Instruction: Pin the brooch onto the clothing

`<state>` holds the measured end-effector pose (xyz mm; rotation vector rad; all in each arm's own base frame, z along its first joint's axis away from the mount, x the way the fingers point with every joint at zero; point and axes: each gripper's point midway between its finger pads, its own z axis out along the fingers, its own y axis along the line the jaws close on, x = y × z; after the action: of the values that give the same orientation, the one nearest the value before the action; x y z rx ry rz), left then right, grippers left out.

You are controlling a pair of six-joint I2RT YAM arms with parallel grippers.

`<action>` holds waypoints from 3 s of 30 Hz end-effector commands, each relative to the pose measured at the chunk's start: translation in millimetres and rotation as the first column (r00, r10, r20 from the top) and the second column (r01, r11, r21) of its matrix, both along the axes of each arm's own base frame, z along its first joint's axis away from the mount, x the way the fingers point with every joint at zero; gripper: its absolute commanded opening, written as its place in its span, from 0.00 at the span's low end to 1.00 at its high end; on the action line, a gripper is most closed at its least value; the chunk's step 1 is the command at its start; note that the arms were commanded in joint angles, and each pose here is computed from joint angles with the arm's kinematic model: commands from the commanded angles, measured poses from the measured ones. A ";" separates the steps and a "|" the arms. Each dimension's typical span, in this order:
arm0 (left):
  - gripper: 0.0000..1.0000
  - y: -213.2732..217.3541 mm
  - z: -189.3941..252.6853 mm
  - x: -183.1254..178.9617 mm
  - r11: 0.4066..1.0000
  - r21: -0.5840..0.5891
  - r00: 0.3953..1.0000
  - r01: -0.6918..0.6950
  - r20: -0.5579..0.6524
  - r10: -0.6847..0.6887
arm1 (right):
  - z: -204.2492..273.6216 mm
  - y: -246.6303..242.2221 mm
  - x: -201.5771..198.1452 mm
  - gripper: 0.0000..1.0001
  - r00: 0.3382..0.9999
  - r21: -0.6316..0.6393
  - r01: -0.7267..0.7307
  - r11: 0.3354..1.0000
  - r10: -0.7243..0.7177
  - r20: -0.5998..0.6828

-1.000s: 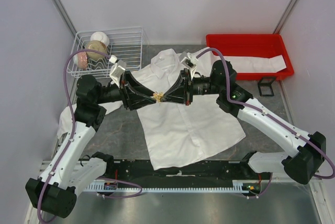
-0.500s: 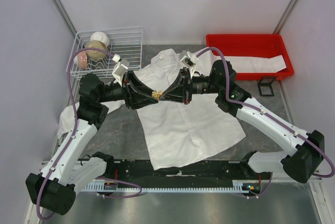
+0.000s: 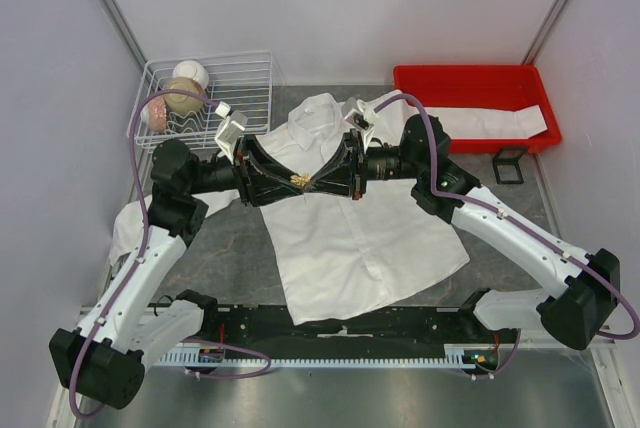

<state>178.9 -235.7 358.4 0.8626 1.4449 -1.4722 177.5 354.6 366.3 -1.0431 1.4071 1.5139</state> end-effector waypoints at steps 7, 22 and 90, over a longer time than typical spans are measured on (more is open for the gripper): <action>0.48 -2.0 28.0 -1.3 0.999 -0.035 0.998 0.015 0.054 -0.013 | -5.9 -2.4 -10.1 0.00 0.999 -0.016 -0.030 0.999 0.031 0.031; 0.47 -1.4 16.5 -2.4 1.000 -0.022 0.999 0.014 0.037 -0.013 | 7.0 -0.7 -8.3 0.00 1.000 0.016 -0.020 1.000 0.019 0.022; 0.02 95.0 -213.5 229.8 0.750 0.202 0.528 -0.629 -0.598 0.604 | -340.9 44.0 204.6 0.49 0.918 -0.741 0.299 0.601 0.031 0.395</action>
<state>398.3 -152.7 143.9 -0.2268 1.9580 -1.2696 383.4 389.6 30.6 -1.5094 1.9144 0.4586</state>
